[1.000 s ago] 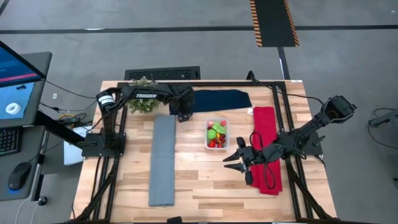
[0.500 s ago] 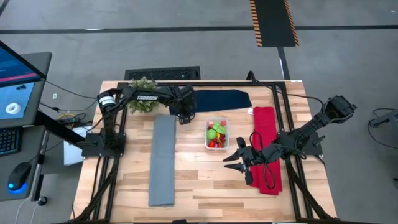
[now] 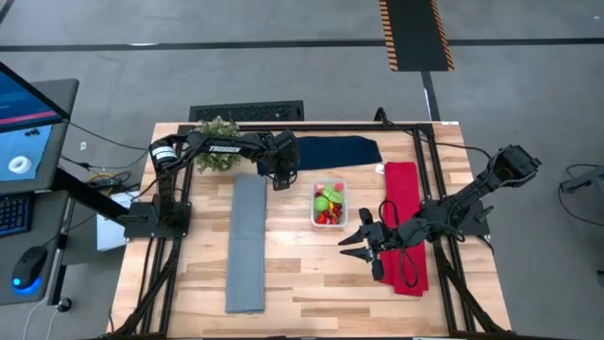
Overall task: Pick and placing Produce into tupperware
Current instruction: Put the blueberry into the transparent bin
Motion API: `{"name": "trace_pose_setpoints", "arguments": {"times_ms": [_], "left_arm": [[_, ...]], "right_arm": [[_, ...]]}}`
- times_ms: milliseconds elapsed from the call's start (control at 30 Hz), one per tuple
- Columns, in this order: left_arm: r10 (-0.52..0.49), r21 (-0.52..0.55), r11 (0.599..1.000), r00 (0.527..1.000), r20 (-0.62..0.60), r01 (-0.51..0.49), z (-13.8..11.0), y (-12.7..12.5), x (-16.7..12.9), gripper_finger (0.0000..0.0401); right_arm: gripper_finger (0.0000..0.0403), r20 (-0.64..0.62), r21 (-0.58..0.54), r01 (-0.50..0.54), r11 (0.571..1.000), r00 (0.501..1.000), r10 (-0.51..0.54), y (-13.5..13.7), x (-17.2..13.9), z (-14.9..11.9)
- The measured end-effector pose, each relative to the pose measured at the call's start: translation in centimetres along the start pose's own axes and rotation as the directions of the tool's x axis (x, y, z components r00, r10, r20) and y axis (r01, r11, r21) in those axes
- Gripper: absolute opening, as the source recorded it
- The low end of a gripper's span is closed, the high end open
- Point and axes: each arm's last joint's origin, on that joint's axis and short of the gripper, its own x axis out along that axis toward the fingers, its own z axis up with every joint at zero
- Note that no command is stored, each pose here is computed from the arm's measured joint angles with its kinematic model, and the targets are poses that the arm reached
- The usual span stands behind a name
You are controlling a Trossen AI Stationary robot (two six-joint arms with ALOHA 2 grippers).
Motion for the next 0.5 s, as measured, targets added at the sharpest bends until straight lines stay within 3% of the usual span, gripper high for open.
{"name": "trace_pose_setpoints", "arguments": {"times_ms": [500], "left_arm": [[-0.008, 0.0, 1.0, 0.999, -0.046, 0.008, -0.4, -0.3, 1.6, 0.0206]], "right_arm": [[0.0125, -0.006, 0.001, 0.001, 1.0, 1.0, -0.001, 0.0, 0.0, -0.1]]}}
